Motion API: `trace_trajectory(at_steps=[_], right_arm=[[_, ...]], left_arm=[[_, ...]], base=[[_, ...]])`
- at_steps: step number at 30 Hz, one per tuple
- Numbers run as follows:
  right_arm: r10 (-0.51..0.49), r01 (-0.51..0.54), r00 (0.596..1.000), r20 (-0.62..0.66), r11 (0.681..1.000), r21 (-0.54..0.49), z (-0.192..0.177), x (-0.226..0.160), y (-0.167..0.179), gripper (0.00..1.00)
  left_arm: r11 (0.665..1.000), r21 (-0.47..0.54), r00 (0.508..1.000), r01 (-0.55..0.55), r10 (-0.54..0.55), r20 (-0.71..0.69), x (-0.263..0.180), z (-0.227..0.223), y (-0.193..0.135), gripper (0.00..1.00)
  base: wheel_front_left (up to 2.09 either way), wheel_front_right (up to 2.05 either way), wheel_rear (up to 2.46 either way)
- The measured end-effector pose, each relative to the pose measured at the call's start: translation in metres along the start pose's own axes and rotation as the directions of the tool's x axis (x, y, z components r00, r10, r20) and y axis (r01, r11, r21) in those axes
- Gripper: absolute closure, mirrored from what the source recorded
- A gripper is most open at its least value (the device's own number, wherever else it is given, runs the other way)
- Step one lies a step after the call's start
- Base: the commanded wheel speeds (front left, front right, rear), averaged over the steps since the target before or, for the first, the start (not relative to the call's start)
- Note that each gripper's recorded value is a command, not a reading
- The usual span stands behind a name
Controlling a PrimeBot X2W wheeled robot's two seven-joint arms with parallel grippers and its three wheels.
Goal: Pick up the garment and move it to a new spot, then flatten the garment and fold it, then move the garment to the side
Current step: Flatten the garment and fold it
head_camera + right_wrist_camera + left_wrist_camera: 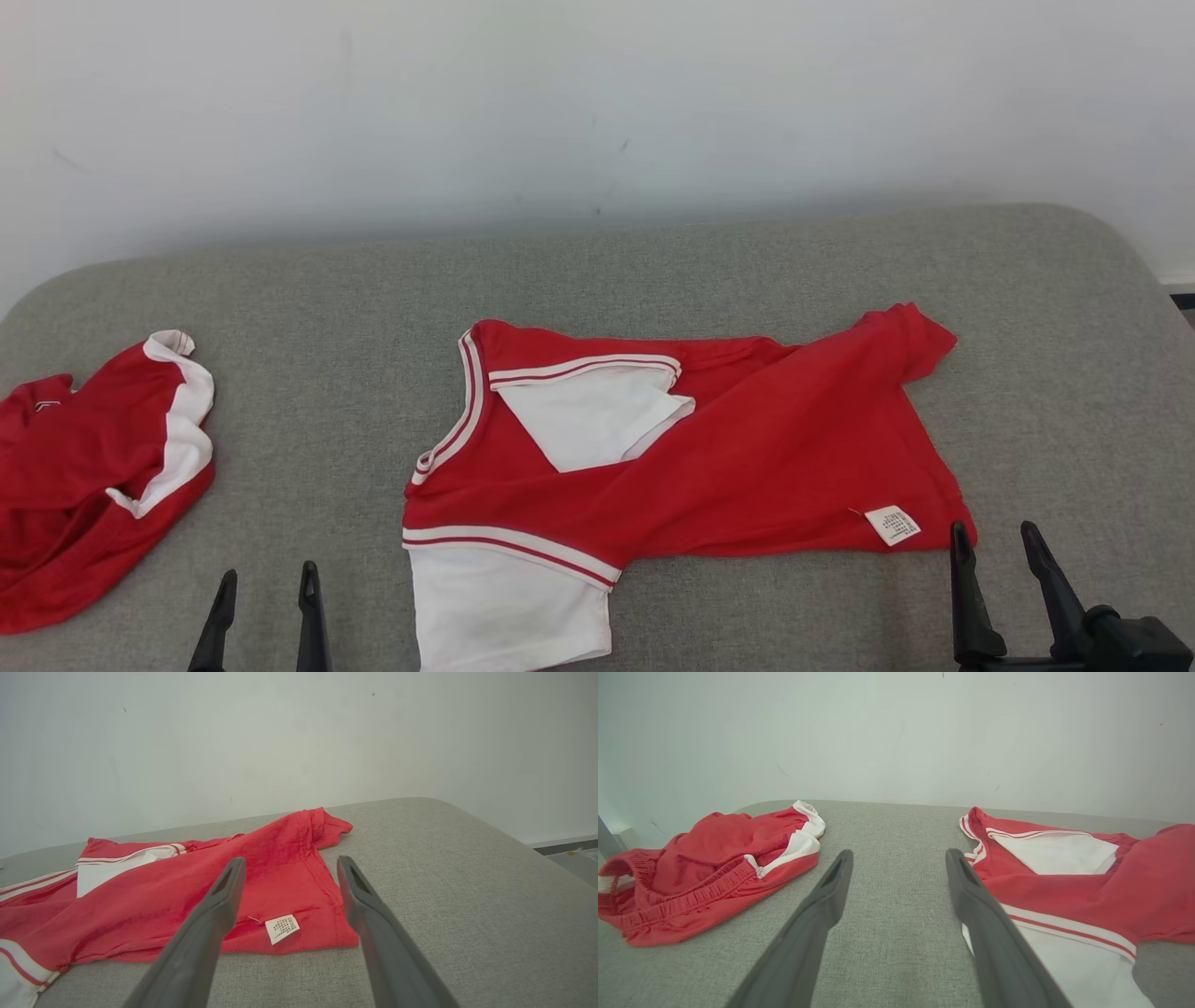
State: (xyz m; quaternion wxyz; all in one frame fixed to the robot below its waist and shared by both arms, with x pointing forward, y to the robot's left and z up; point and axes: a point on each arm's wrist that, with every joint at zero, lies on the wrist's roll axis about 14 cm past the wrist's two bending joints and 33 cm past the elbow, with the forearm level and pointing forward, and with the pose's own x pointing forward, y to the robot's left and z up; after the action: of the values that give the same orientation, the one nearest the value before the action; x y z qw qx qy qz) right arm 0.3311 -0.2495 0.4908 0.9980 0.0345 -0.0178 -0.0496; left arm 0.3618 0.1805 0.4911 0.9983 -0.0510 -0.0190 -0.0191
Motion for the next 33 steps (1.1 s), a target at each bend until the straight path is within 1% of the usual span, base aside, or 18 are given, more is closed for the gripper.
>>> trace_trajectory(at_steps=[6,9,16,18,24,33], right_arm=[[0.008,-0.008,1.0,-0.01,1.0,0.002,-0.003,0.0,0.003,0.0],[0.008,-0.008,1.0,-0.023,1.0,0.008,-0.007,0.001,0.002,0.0],[-0.001,0.0,0.999,-0.045,0.999,-0.037,-0.01,0.019,-0.013,0.0],[-0.015,0.011,0.996,-0.085,0.999,-0.051,-0.02,0.025,-0.021,0.0],[-0.036,0.025,0.988,-0.151,0.997,-0.072,-0.036,0.041,-0.03,0.0],[-0.076,0.053,0.963,-0.258,0.994,-0.097,-0.062,0.062,-0.046,0.0]], left_arm=[[1.0,0.008,1.0,-0.001,0.001,-0.007,-0.001,-0.002,0.001,0.0],[1.0,-0.011,1.0,0.002,-0.002,-0.017,-0.002,-0.006,-0.001,0.0],[0.995,-0.038,0.99,0.089,-0.092,-0.104,-0.007,-0.033,-0.029,0.0],[0.99,-0.061,0.978,0.131,-0.139,-0.154,-0.013,-0.049,-0.044,0.0],[0.978,-0.101,0.941,0.18,-0.201,-0.272,-0.027,-0.086,-0.065,0.0],[0.978,-0.118,0.916,0.174,-0.205,-0.346,-0.019,-0.11,-0.065,0.0]], base=[[0.0,0.0,0.0],[0.0,0.0,0.0],[0.0,0.0,0.0],[0.0,0.0,0.0],[0.0,0.0,0.0],[0.0,0.0,0.0]])
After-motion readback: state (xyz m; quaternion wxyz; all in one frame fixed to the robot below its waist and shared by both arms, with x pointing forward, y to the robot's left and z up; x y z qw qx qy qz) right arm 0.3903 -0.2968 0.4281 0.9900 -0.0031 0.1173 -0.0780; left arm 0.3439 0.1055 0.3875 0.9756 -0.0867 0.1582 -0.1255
